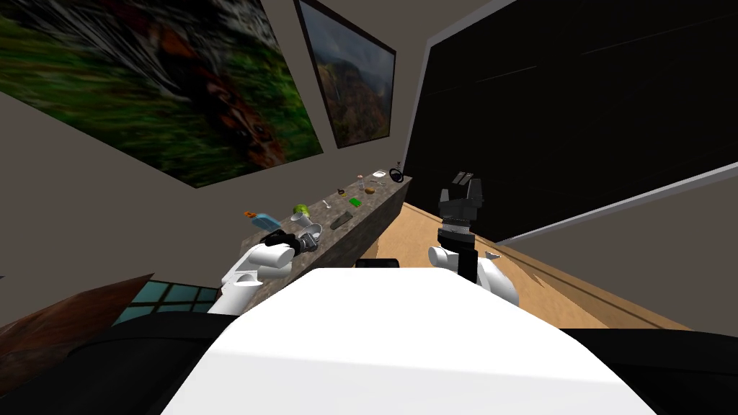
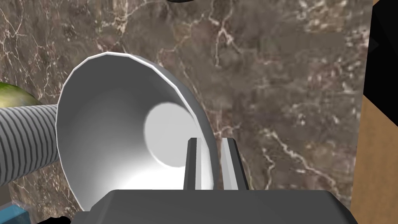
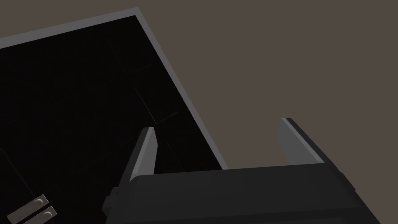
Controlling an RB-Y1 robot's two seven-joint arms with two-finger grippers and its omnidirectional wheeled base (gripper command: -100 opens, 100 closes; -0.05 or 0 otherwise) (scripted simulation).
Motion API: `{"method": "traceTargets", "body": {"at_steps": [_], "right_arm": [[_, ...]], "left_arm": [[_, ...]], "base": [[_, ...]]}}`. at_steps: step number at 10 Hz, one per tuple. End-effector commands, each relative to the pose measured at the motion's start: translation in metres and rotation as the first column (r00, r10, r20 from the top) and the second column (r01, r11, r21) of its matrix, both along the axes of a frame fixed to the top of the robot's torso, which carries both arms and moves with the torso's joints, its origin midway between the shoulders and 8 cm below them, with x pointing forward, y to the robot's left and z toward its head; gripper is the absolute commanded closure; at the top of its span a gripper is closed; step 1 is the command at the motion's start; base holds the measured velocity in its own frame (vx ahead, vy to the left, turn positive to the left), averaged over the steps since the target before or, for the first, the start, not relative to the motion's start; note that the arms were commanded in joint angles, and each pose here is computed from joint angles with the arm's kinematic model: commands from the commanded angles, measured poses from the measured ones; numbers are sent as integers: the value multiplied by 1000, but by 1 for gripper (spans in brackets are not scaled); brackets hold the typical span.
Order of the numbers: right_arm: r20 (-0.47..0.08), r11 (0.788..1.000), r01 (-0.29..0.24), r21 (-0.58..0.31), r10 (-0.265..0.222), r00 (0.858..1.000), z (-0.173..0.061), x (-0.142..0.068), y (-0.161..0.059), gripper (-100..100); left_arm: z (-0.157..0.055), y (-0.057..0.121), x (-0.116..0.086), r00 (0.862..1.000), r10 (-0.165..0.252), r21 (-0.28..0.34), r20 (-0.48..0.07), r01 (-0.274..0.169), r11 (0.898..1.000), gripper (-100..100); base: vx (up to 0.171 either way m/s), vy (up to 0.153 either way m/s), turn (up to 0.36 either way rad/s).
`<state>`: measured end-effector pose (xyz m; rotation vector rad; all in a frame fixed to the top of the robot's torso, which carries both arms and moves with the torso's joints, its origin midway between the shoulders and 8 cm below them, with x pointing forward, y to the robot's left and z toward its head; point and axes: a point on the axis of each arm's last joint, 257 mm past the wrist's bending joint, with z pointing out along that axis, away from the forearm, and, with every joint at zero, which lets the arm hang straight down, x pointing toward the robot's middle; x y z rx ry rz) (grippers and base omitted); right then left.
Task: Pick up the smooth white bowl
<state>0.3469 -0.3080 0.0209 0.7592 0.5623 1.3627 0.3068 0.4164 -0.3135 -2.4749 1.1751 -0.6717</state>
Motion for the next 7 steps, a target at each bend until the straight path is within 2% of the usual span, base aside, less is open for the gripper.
{"method": "traceTargets", "body": {"at_steps": [1,2,3,6,7], "right_arm": [[0,1000,0,0,0,1000,0,0,0,0],[0,1000,0,0,0,1000,0,0,0,0],[0,1000,0,0,0,1000,0,0,0,0],[0,1000,0,0,0,1000,0,0,0,0],[0,1000,0,0,0,1000,0,0,0,0]], "left_arm": [[0,0,0,1000,0,0,0,0,1000,100],[0,0,0,1000,0,0,0,0,1000,0],[8,-4,-1,1000,-6,2,0,6,1000,100],[13,-8,-1,1000,-10,2,0,10,1000,100],[14,-8,-2,1000,-10,2,-1,10,1000,0]], "base": [[0,0,0],[0,0,0],[-9,7,48],[-9,9,25],[0,0,0]]}}
